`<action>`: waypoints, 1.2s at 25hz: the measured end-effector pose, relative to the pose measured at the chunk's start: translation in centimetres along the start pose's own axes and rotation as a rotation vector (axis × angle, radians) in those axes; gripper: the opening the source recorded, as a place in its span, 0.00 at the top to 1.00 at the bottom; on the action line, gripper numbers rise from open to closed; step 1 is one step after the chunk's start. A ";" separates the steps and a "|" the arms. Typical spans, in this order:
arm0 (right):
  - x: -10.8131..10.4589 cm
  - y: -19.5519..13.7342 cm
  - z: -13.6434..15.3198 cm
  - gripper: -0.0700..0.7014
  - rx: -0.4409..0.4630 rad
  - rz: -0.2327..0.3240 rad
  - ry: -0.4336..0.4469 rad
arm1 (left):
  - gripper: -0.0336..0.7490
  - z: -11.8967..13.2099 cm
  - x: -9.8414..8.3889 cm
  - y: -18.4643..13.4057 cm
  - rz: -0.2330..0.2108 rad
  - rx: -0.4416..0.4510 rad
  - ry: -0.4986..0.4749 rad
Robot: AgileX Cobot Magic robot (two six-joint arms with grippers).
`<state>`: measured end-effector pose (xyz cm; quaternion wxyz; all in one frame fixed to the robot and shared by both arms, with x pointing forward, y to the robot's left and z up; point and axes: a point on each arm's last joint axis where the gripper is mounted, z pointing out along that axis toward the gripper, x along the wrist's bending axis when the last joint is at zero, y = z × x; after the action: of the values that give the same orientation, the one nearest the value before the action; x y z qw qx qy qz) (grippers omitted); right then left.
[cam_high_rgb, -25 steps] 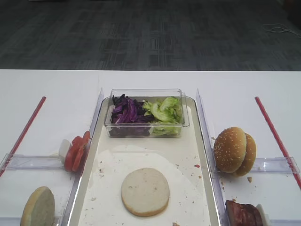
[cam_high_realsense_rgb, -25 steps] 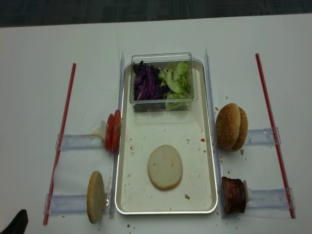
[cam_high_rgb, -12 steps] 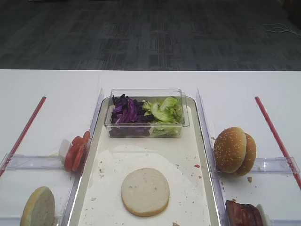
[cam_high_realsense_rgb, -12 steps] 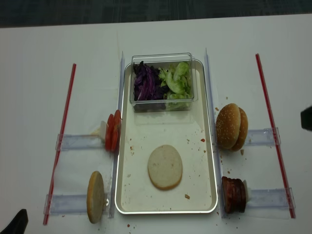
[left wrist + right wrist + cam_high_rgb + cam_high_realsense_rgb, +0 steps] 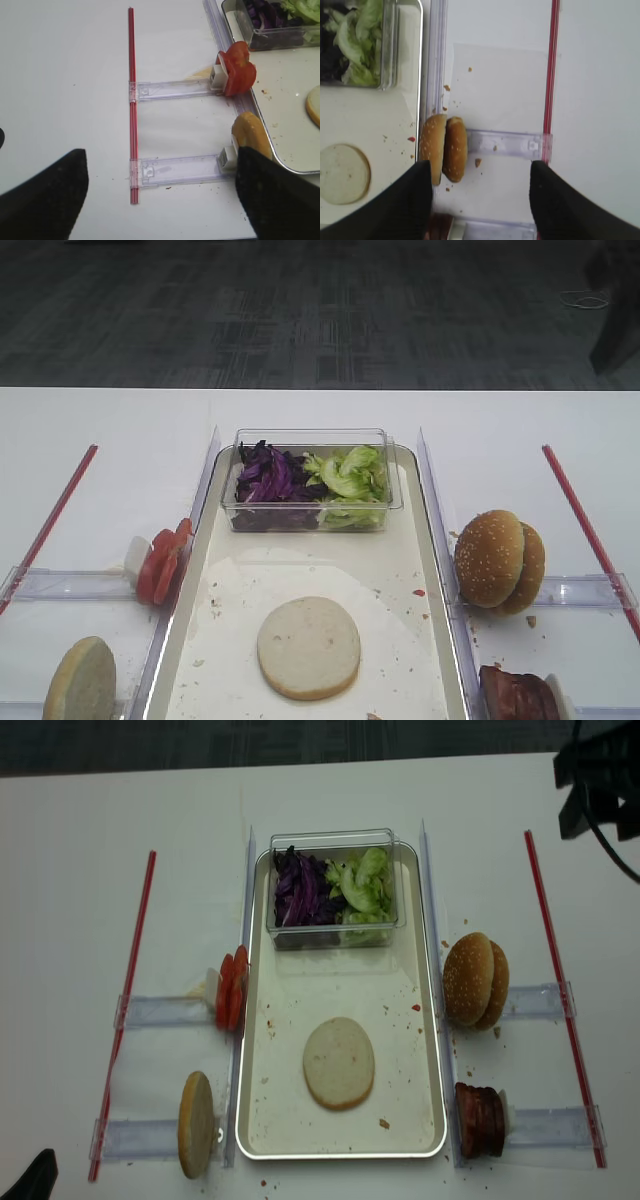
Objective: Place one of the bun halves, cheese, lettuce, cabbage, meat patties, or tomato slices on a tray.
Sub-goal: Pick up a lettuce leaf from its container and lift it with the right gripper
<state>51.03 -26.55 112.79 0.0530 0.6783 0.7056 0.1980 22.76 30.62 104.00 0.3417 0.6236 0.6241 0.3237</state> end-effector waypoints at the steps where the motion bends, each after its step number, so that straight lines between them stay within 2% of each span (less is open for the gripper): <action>1: 0.0 1.0 0.4 0.33 0.001 0.000 0.000 | 0.22 0.0 0.0 0.0 0.000 0.000 0.000; 7: -0.2 6.8 3.0 0.33 -0.005 -0.002 0.002 | 0.22 0.0 0.0 0.0 0.000 0.000 0.000; 13: -0.4 10.4 5.4 0.33 -0.015 0.007 0.003 | 0.22 0.0 0.0 0.0 0.000 0.000 0.000; 20: -0.7 11.3 7.7 0.33 0.024 0.025 0.000 | 0.22 0.0 0.0 0.0 0.000 0.000 0.000; 26: -0.8 11.4 7.9 0.33 0.025 0.030 0.000 | 0.22 0.0 0.0 0.0 0.000 0.000 0.000; 30: 0.0 11.3 8.1 0.33 0.029 0.026 -0.005 | 0.22 0.0 0.0 0.0 0.000 0.000 0.000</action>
<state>64.40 -24.87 109.39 0.0423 0.6885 0.6994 0.1870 22.76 30.62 104.00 0.3417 0.6236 0.6241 0.3237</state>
